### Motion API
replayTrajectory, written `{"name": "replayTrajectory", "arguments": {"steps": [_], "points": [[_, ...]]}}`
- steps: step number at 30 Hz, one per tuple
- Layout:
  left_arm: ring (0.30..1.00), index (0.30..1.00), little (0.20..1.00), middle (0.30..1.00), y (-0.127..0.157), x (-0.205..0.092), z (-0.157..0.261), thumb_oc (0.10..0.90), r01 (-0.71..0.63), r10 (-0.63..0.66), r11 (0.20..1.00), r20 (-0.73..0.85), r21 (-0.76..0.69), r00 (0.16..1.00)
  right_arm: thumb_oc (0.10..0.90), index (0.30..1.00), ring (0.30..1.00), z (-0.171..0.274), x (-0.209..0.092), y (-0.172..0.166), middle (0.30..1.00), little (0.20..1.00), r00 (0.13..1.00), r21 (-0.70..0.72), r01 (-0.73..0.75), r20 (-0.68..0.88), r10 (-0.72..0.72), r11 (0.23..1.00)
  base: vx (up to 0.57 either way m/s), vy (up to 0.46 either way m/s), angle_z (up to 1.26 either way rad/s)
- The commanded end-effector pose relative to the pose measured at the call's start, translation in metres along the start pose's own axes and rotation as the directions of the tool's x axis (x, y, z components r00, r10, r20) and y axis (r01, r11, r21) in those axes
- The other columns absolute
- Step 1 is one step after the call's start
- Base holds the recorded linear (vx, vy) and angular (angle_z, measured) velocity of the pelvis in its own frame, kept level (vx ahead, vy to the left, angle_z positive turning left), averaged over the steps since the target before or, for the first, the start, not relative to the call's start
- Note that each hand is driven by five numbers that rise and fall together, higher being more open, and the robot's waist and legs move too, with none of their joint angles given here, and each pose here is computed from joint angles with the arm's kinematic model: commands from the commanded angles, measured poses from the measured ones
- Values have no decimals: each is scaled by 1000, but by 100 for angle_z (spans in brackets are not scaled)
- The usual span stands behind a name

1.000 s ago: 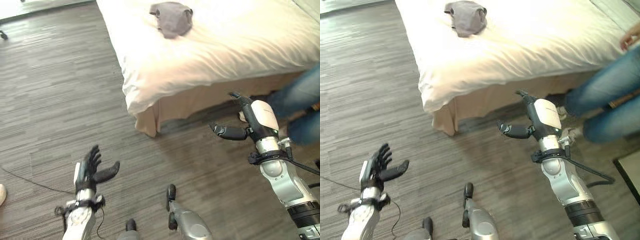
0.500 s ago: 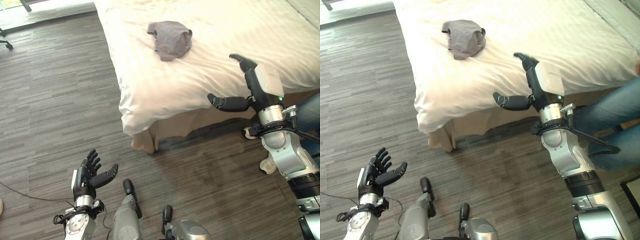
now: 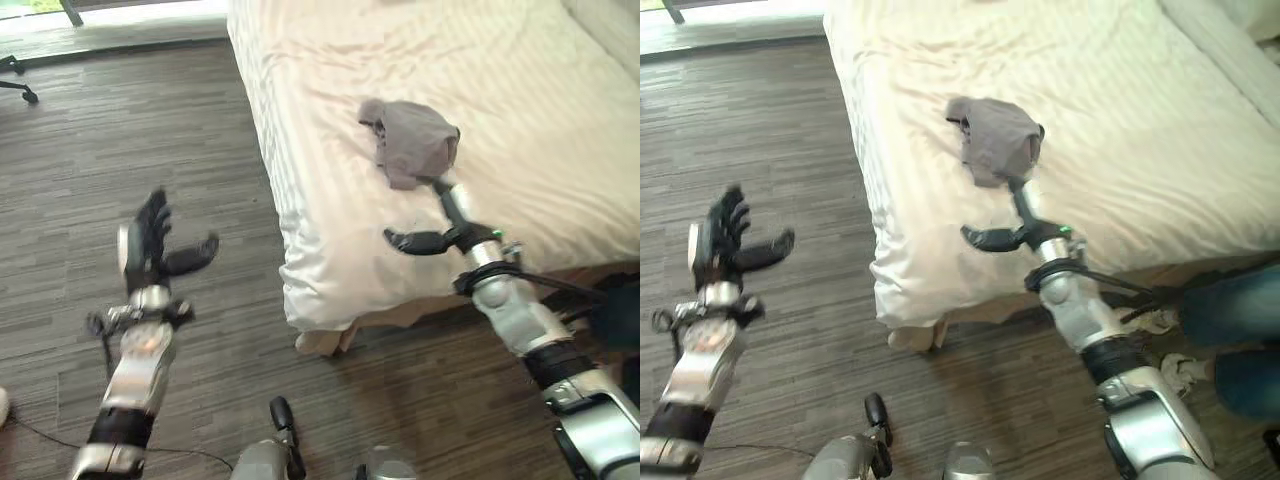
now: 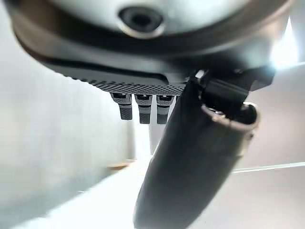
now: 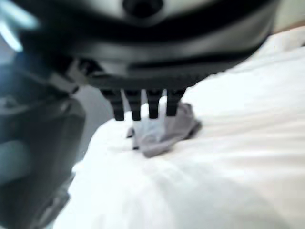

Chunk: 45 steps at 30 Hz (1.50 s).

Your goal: Pick up bed clothes into laundry basket.

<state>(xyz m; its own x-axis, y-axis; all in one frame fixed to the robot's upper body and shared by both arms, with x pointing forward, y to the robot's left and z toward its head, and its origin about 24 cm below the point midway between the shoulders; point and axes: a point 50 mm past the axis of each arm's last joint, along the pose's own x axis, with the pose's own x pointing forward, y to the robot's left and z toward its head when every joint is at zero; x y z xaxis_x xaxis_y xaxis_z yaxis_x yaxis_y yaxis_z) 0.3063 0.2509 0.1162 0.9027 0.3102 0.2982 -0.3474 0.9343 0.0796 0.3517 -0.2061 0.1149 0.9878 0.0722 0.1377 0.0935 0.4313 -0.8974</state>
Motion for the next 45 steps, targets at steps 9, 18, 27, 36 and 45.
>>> {"name": "replayTrajectory", "arguments": {"steps": [9, 18, 27, 36, 45], "points": [[900, 900, 900, 900, 40, -9, 0, 800, -110, 107, 992, 53, 63, 993, 800, 900, 900, 43, 35, -62, 900, 900, 959, -5, 254, 132, -251, 967, 213, -165, 43], [900, 900, 900, 900, 62, -10, -13, 800, -175, 177, 981, -9, 83, 984, 800, 900, 900, 43, 48, -110, 900, 900, 948, -161, 302, 155, -279, 940, 115, -138, 7], [900, 900, 900, 900, 76, -22, -13, 800, -146, 150, 978, -12, 150, 989, 800, 900, 900, 33, 33, -132, 900, 900, 945, -228, 309, 181, -272, 923, 65, -93, 4], [900, 900, 900, 900, 66, -18, -13, 800, -116, 119, 985, -13, 131, 993, 800, 900, 900, 22, 37, -137, 900, 900, 951, -248, 304, 133, -279, 920, 0, -93, 3], [900, 900, 900, 900, 56, -8, -13, 800, -104, 105, 991, -11, 85, 994, 800, 900, 900, 23, 43, -177, 900, 900, 912, -282, 411, 115, -395, 867, -43, -75, 18]]}}
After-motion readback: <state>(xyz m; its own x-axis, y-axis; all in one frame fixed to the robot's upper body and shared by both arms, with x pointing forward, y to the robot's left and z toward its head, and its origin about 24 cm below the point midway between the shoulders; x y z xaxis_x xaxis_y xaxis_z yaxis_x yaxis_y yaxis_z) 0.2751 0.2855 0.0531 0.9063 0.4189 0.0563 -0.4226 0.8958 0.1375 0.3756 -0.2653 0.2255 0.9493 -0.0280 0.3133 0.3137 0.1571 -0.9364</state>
